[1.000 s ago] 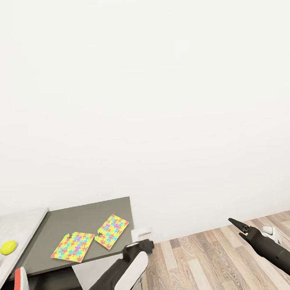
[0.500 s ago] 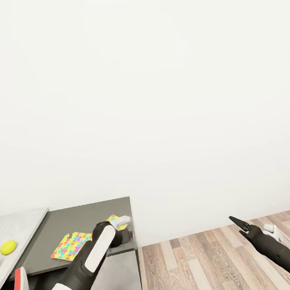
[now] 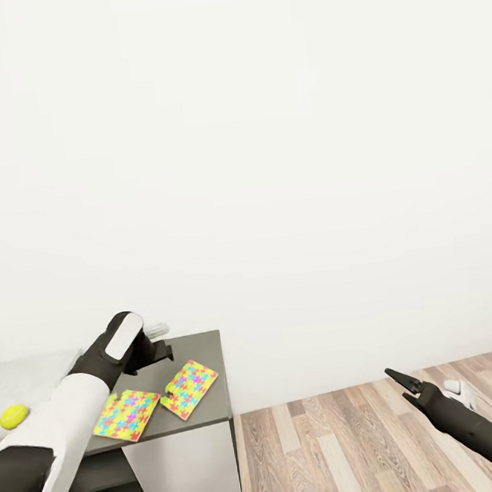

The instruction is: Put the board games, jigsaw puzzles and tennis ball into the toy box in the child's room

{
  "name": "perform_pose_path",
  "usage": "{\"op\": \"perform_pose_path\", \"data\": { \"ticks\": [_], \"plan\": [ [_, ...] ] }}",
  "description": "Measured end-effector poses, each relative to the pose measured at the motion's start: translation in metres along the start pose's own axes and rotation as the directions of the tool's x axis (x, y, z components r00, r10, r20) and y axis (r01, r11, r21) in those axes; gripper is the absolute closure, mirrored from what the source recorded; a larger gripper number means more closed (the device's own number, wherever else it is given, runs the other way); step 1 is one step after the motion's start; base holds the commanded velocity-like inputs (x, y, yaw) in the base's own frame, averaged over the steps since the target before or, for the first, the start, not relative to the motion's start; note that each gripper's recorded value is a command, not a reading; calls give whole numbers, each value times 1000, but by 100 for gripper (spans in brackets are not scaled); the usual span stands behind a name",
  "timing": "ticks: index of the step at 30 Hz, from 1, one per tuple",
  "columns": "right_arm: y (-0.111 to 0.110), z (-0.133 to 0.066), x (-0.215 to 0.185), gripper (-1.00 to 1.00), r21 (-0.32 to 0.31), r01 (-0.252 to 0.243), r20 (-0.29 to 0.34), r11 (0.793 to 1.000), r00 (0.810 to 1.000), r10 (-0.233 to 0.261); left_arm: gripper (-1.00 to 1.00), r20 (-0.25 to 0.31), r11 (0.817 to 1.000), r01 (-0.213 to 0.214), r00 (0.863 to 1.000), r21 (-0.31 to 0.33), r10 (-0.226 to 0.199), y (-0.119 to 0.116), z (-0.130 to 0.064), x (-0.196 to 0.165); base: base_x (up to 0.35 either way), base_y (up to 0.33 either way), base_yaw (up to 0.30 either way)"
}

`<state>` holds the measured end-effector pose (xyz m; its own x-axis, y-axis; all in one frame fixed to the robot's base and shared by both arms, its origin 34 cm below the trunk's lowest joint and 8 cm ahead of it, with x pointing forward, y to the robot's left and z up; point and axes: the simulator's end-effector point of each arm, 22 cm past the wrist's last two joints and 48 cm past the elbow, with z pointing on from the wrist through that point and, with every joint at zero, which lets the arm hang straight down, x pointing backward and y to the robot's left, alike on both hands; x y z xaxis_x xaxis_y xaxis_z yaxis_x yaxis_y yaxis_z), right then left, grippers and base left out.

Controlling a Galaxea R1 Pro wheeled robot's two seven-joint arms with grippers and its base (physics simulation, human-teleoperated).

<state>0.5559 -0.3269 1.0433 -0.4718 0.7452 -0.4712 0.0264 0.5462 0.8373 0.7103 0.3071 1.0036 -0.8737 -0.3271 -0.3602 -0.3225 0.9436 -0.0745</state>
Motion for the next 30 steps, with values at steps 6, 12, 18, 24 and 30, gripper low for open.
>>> {"op": "perform_pose_path", "data": {
  "ticks": [6, 12, 18, 24, 30],
  "plan": [
    [19, 7, 17, -100, -27, 24, -73, 999, 997, -26, -100, -2, 1000, 22, 1000, 2, -22, 7, 5, -7, 0, 0, 0],
    [20, 11, 25, -100, -28, 24, -98, 999, 995, -27, -100, 0, 1000, 26, 1000, 6, -26, 4, 9, -8, 0, 0, 0],
    [16, 12, 27, -100, -20, 22, -107, 1000, 994, -24, -100, -3, 1000, 24, 1000, 7, -24, 2, 13, -7, 0, 0, 0],
    [10, 12, 26, -100, -6, 29, -113, 1000, 993, -30, -100, -11, 1000, 20, 1000, 3, -20, 2, 19, -4, 74, 0, 0],
    [6, 13, 27, -100, 3, 29, -120, 1000, 992, -28, -100, -22, 1000, 17, 1000, -5, -17, 3, 25, -1, 284, 0, 0]
  ]
}}
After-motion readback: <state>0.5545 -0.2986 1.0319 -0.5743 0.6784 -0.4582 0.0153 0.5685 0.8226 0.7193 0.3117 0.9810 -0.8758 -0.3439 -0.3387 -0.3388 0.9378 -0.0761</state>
